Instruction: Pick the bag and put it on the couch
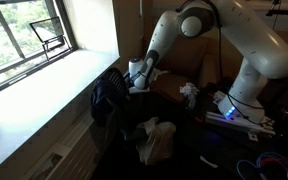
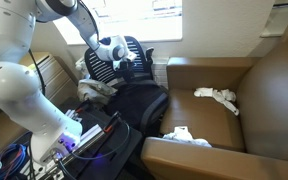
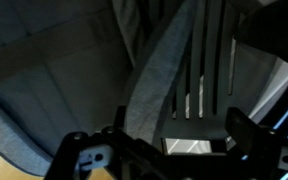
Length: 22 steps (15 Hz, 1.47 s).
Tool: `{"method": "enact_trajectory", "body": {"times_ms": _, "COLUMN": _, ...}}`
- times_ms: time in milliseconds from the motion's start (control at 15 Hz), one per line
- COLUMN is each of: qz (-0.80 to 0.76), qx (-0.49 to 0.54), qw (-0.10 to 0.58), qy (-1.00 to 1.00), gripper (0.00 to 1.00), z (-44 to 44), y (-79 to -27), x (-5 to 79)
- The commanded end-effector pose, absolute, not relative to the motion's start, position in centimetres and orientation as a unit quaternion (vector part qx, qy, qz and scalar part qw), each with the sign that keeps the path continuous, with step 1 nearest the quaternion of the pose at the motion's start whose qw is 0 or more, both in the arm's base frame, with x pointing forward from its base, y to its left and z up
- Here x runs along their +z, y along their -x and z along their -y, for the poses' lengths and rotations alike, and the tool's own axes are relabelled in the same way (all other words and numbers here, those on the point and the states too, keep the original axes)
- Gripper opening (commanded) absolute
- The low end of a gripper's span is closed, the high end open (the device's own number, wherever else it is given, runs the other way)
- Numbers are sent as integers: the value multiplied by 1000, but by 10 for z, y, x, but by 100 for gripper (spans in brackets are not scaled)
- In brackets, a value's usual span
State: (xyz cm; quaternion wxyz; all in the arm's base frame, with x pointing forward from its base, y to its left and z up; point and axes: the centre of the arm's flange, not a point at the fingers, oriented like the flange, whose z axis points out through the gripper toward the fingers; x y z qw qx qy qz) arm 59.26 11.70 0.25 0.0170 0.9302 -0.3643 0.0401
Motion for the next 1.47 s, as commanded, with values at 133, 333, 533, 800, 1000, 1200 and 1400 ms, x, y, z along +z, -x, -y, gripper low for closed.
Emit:
{"method": "enact_trajectory", "body": {"times_ms": 133, "qz": 384, "qx": 54, "qw": 40, "qy": -921, "gripper": 100, "z": -122, "y": -588, "x": -12}}
{"method": "enact_trajectory", "body": {"times_ms": 333, "qz": 383, "qx": 51, "qw": 48, "qy": -921, "gripper": 100, "z": -125, "y": -587, "x": -14}}
{"method": "enact_trajectory", "body": {"times_ms": 533, "qz": 410, "qx": -22, "qw": 39, "qy": -911, "gripper": 100, "z": -109, "y": -590, "x": -26}}
{"method": "enact_trajectory", "body": {"times_ms": 800, "qz": 422, "qx": -36, "qw": 48, "qy": -905, "gripper": 100, "z": -109, "y": -579, "x": -29}}
{"method": "enact_trajectory", "body": {"times_ms": 1000, "qz": 420, "qx": -34, "qw": 49, "qy": -905, "gripper": 100, "z": -111, "y": -579, "x": -28}}
{"method": "enact_trajectory", "body": {"times_ms": 1200, "qz": 433, "qx": -18, "qw": 33, "qy": -901, "gripper": 100, "z": -110, "y": -594, "x": -57}}
{"method": "enact_trajectory", "body": {"times_ms": 1400, "qz": 442, "qx": 6, "qw": -4, "qy": -897, "gripper": 100, "z": -111, "y": -603, "x": -72}}
